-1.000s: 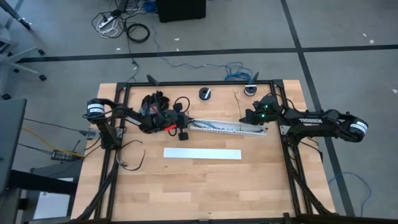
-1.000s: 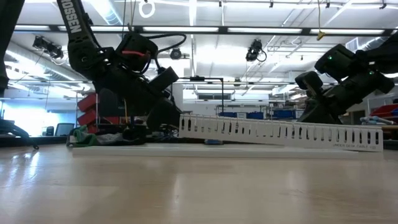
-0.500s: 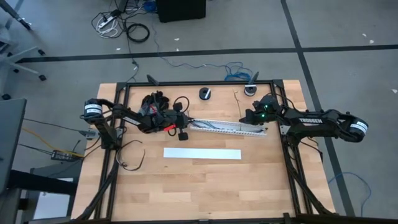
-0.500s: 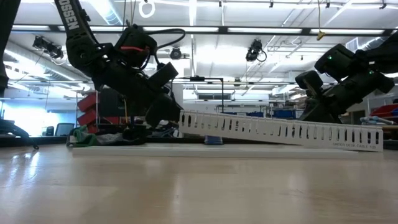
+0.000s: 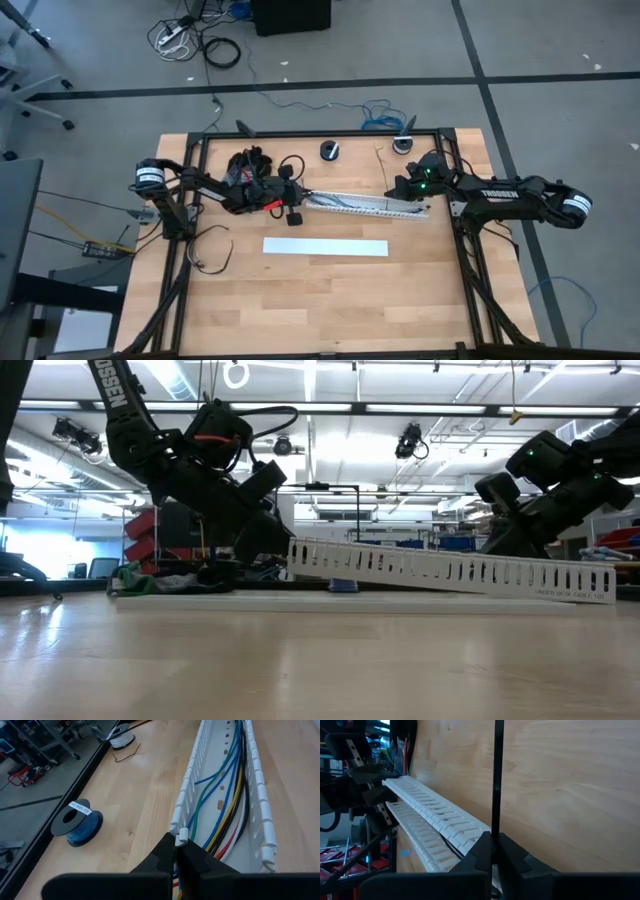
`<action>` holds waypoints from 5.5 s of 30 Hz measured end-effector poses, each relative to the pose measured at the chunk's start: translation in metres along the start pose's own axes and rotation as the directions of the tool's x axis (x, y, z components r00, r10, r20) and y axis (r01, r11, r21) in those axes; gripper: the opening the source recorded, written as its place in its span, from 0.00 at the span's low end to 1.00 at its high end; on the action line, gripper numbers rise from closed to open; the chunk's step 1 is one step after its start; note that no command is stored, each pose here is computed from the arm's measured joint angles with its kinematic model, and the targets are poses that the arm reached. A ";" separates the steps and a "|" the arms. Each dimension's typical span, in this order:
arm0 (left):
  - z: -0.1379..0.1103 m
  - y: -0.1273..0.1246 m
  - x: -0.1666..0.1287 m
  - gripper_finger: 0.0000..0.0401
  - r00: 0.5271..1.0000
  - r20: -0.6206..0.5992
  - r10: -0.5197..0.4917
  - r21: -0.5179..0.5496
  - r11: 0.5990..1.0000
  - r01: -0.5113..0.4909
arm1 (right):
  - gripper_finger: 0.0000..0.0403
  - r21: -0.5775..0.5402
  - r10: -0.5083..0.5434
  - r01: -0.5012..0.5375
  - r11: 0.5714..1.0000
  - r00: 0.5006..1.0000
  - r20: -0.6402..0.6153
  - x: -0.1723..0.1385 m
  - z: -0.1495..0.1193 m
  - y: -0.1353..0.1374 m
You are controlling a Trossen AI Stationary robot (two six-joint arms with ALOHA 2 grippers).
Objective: Ziptie cables
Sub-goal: Put the ziptied cables into the white cable duct
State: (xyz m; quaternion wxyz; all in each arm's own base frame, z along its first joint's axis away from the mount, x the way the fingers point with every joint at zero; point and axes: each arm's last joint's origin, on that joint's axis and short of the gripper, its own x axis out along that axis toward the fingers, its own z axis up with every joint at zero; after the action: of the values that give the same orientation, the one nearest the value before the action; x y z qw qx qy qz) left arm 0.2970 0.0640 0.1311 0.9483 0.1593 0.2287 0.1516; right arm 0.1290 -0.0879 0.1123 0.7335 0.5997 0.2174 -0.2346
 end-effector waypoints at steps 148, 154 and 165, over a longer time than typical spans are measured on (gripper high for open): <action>-0.010 -0.007 -0.002 0.00 0.993 -0.115 -0.037 0.023 0.999 0.040 | 0.32 -0.347 -0.172 0.229 0.910 0.967 0.186 0.005 0.037 0.085; -0.010 -0.007 -0.002 0.00 0.992 -0.114 -0.044 0.022 0.999 0.047 | 0.41 -0.407 -0.148 0.226 0.885 0.966 0.214 0.005 0.043 0.086; -0.010 -0.007 -0.002 0.00 0.992 -0.115 -0.044 0.017 0.999 0.047 | 0.44 -0.488 -0.078 0.154 0.859 0.982 0.172 0.005 0.045 0.089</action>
State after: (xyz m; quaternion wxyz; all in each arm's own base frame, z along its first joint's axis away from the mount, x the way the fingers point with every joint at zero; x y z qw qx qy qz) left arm 0.2922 0.0591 0.1208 0.9353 0.1545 0.2876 0.1365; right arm 0.1887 -0.1168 0.1870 0.8620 0.3565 0.2520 -0.2575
